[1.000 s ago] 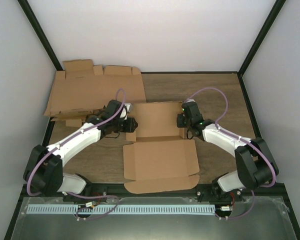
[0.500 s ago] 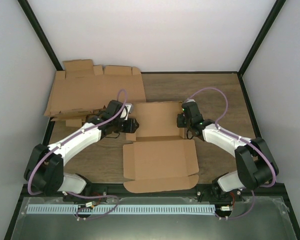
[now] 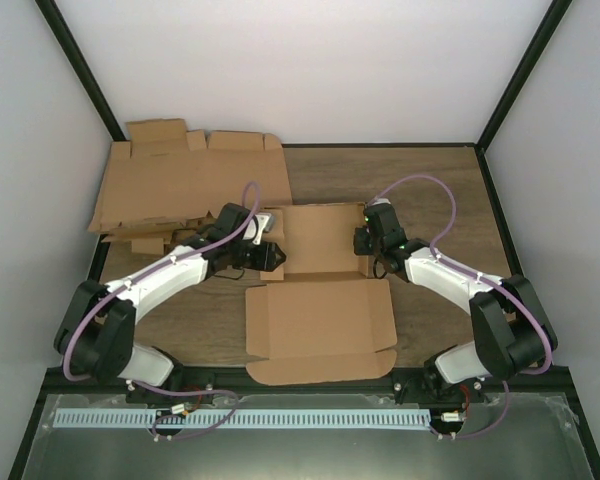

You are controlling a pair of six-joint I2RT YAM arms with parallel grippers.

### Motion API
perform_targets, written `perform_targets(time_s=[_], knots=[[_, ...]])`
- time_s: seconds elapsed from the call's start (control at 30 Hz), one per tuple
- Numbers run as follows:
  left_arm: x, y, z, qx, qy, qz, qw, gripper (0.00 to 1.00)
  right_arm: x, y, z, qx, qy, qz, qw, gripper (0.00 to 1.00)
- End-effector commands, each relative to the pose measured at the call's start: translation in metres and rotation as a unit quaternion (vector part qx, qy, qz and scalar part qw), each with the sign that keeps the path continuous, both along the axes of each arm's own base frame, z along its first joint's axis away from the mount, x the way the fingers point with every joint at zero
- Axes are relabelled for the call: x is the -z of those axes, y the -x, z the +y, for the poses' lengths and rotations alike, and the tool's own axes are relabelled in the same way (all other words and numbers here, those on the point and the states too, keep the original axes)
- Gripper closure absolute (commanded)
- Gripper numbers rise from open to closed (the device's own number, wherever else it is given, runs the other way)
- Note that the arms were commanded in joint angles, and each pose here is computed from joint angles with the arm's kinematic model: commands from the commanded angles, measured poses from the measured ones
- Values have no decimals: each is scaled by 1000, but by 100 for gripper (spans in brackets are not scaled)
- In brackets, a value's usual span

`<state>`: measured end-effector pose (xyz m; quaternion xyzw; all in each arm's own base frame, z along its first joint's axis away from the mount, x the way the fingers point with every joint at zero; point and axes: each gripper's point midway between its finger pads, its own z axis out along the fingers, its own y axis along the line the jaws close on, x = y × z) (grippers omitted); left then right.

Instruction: Fold the paper box

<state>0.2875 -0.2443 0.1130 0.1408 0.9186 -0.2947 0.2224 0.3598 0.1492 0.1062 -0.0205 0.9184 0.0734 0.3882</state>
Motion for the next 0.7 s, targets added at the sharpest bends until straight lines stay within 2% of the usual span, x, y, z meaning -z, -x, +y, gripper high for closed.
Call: perform_targets(time_s=[0.0,0.07,0.17,0.27,0.33,0.53,0.67], knots=[[7,-5,3,-8,-21,3,1000,57,4,4,0,-2,1,14,1000,99],[8,-3,-1,-1,-12,10,1000,59,4,3,1,-3,0,14,1000,99],[6,-1,-11,12,18,15,1000,67,4,3,1,-3,0,14,1000,99],[3,-4,-14,14,21,13,1000,79,6,4,1,-2,-1,17,1000,99],[3,-6,-14,14,20,11,1000,83,6,4,2,-3,-3,17,1000,99],[18,-13,0,-24,-24,19,999,82,6,5,1,-2,-4,17,1000,99],[30,-20,10,-74,-46,36,996,71,5,5,1,-1,-4,16,1000,99]])
